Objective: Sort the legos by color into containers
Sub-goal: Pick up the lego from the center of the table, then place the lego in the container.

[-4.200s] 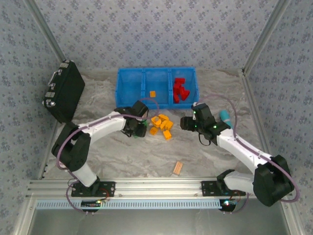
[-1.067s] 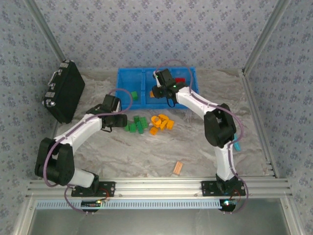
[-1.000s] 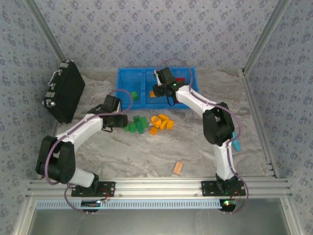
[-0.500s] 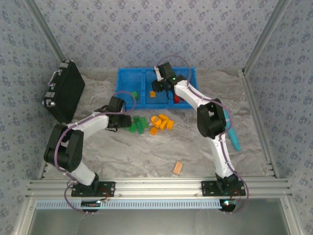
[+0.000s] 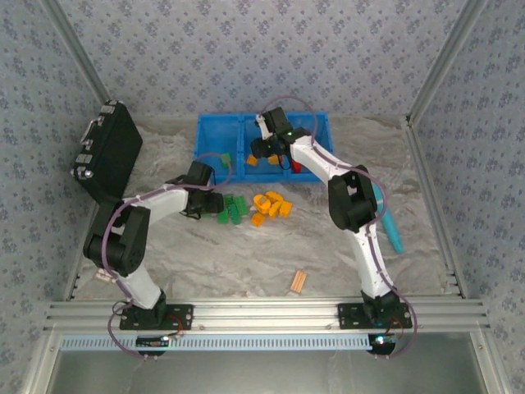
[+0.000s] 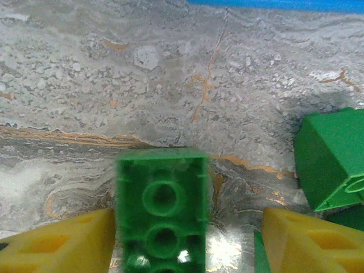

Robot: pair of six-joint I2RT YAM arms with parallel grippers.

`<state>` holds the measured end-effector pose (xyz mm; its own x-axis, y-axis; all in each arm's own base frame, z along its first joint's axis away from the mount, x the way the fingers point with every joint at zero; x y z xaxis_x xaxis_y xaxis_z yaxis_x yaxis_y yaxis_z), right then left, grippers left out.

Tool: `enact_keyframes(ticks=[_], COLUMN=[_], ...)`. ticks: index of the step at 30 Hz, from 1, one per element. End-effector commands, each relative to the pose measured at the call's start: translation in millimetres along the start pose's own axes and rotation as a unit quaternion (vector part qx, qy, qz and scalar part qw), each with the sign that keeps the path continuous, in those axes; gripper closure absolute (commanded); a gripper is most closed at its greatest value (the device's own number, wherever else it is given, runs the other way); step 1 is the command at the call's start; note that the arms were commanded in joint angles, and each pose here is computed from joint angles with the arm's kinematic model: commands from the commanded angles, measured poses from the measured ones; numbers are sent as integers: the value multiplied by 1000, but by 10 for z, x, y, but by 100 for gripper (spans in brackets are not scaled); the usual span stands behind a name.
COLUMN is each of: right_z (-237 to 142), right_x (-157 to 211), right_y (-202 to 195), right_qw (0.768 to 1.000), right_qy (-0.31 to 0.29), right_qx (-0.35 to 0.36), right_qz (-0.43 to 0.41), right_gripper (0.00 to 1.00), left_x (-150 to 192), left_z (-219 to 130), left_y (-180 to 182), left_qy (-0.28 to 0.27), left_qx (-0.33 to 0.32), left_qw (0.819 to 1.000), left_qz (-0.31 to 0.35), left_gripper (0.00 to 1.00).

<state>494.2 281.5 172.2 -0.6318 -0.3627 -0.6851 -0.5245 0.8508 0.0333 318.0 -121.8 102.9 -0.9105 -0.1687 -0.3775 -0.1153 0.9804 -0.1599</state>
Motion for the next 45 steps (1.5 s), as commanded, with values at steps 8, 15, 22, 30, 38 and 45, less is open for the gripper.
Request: enact_keyframes(ticks=[8,15,22,30,38,45], right_z=[-166,-341,-645,-935,-1243,-1380], right_x=[-59,-40,-42,62,523,938], right_y=[-42,-34,15,127,223,195], right_qw=[1000,999,999,998,999,998], right_qy=[-1,-1,-17,-30,-17,8], right_qx=[17,29,30,33,36,49], right_qz=[-10,-17,-24,-33,-15,29], right_gripper=[48,48,48,47,47,45], left_x=[-32,-20,-25,-102,-595,-1059], left_z=[98,208,176,-108,-707,-1037], left_y=[-20,11,17,-38,-283,-510], left_qy=[7,22,20,-3,-87,-165], left_qx=[-5,-27,-29,-16,18,40], left_qw=[1000,999,999,999,994,983], left_qz=[2,20,22,28,56,73], left_gripper=[45,56,64,70,71,69])
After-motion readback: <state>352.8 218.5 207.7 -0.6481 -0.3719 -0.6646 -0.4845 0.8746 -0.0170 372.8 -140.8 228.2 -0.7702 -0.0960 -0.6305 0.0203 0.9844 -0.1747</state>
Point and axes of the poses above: each hand's point on the last joint's axis, 136 mm out from that joint toward the fingers, its own z axis out along the fingers, its own y axis along the line the jaws close on, x = y × z, the point moved 8 cm from there along -z, back along the fingers, and after that the axes turned 6 degrees about -z, right-handed, at the moved point
